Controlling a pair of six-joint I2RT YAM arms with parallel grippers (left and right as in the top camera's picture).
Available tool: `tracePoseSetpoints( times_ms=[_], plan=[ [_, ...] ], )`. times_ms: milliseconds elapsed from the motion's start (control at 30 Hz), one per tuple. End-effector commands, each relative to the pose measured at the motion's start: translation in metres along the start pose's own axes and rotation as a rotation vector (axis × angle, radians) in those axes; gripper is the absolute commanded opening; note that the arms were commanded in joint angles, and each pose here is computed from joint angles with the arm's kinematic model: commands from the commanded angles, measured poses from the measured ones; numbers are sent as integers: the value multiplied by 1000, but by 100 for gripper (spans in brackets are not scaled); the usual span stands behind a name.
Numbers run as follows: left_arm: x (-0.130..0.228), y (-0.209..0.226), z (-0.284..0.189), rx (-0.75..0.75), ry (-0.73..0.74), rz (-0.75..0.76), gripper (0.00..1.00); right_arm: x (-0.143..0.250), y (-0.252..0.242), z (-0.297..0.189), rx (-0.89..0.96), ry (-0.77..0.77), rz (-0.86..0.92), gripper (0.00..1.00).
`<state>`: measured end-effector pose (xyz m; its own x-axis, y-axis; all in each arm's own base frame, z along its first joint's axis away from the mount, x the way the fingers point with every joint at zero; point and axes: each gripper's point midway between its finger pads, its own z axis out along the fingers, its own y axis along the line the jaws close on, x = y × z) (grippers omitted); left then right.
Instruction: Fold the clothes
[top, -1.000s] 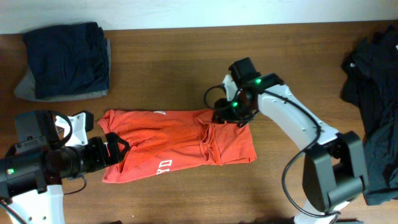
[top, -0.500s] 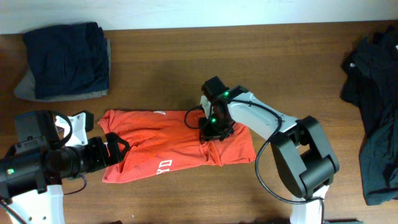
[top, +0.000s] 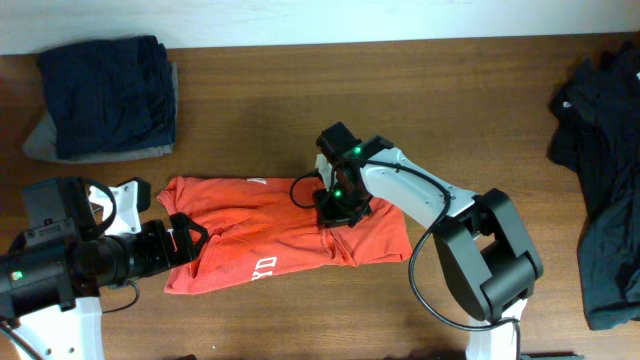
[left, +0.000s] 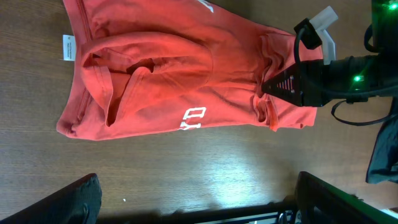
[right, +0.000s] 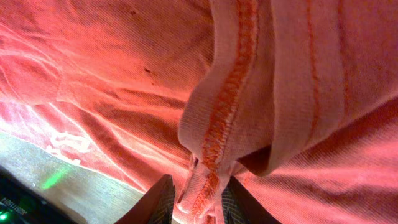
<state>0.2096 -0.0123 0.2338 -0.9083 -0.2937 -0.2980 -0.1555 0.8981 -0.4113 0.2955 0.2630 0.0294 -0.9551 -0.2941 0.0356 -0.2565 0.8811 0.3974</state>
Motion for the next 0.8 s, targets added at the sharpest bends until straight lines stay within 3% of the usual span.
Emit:
tracePoseSetpoints(
  times_ms=[0, 267, 433, 600, 767],
  plan=[
    [1, -1, 1, 5, 4, 11, 99, -2, 28, -8, -45, -32, -68, 31],
    [1, -1, 1, 5, 1, 13, 99, -1, 67, -1, -63, -60, -161, 31],
    [1, -1, 1, 5, 2, 12, 99, -20, 45, -50, 124, -136, -122, 26],
    [-1, -1, 1, 5, -3, 15, 99, -49, 25, -109, 199, -248, -61, 35],
    [-2, -1, 1, 5, -10, 18, 99, -66, 0, -113, 201, -274, -3, 38]
  ],
)
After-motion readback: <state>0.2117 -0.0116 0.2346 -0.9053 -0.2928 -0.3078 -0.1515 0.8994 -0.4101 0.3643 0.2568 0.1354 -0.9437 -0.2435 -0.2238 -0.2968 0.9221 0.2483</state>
